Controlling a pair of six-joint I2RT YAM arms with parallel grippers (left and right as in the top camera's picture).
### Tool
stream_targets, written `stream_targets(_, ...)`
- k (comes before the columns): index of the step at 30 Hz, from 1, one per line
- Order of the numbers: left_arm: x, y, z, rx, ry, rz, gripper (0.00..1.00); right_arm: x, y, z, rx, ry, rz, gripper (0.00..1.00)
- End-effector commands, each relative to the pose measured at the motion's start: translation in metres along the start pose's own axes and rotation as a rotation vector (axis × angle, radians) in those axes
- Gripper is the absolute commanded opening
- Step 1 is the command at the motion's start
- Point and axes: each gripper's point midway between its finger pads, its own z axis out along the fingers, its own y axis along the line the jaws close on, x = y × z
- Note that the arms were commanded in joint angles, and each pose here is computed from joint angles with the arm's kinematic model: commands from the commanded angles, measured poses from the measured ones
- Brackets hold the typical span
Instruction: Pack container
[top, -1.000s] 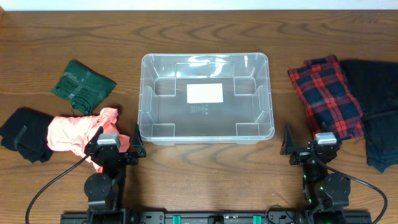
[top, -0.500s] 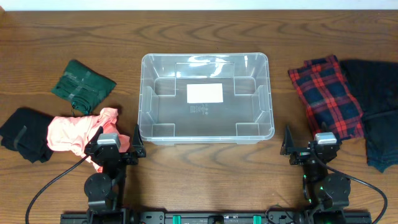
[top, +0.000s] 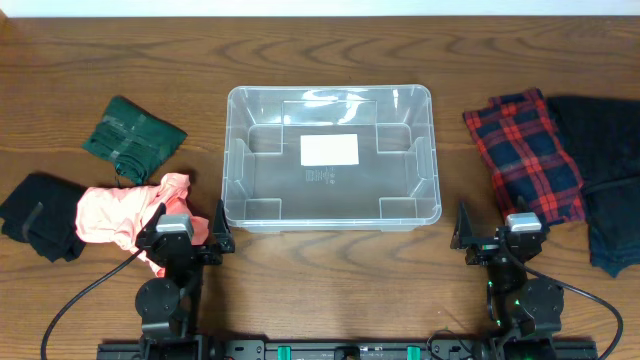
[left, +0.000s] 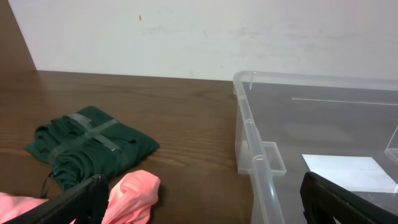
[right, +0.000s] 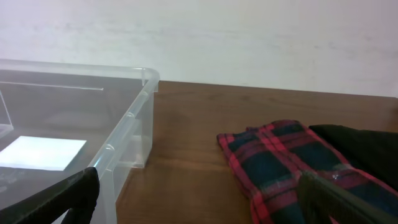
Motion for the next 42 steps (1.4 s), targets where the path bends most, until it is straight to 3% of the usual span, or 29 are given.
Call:
stream_targets(1, 0.017, 0.001, 0.002, -0.001, 0.038, 0.016, 0.98, 0.001, 0.003, 0.0, -0.015, 0.001, -0.015, 0.99)
stream_targets(30, 0.016, 0.002, 0.002, -0.009, 0.032, 0.015, 0.98, 0.001, 0.005, 0.0, -0.028, 0.001, -0.015, 0.99)
stream_targets(36, 0.014, 0.002, 0.002, -0.009, 0.027, -0.094, 0.98, -0.011, 0.002, 0.0, -0.01, -0.047, 0.064, 0.99)
stream_targets(42, -0.013, -0.003, -0.006, 0.01, 0.022, -0.097, 0.98, -0.018, -0.016, -0.004, 0.093, -0.031, 0.065, 0.99)
